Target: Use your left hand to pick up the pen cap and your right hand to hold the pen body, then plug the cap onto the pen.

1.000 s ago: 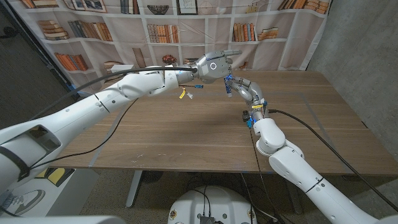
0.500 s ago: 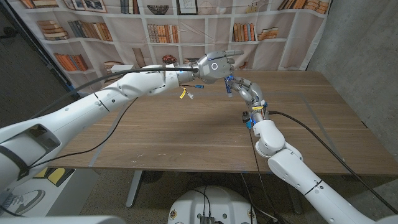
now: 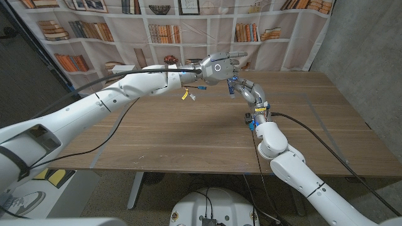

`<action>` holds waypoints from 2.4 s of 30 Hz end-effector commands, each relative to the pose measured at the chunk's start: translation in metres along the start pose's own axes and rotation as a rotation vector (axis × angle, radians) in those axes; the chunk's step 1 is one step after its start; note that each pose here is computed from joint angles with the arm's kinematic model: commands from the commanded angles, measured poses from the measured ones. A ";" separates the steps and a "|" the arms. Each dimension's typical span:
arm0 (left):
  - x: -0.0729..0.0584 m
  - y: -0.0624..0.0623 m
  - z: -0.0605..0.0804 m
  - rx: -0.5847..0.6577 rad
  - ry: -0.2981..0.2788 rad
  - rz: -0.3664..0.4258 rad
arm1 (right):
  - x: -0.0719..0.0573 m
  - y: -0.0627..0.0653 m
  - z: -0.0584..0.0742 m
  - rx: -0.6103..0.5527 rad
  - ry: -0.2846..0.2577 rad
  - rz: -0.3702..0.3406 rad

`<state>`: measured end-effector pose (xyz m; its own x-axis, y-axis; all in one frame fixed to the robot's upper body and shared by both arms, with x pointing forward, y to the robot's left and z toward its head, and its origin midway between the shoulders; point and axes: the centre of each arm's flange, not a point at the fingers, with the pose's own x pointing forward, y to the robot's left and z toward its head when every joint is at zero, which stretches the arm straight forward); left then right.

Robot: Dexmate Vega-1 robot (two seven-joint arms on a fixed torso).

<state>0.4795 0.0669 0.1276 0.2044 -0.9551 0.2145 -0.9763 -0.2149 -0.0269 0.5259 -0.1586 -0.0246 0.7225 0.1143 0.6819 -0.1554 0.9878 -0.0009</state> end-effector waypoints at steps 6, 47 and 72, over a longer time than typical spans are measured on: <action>-0.006 0.002 -0.002 0.012 0.006 0.001 | 0.001 0.000 -0.001 -0.002 0.004 -0.001; -0.037 0.032 -0.035 -0.026 0.169 0.059 | -0.012 0.014 0.004 0.033 -0.079 -0.049; -0.137 0.007 -0.032 -0.586 0.837 0.145 | -0.017 -0.001 -0.001 0.040 -0.115 -0.124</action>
<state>0.4336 0.1566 0.1521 0.1075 -0.7097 0.6962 -0.9795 0.0445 0.1967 0.5099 -0.1515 -0.0353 0.6536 -0.0086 0.7568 -0.1021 0.9898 0.0994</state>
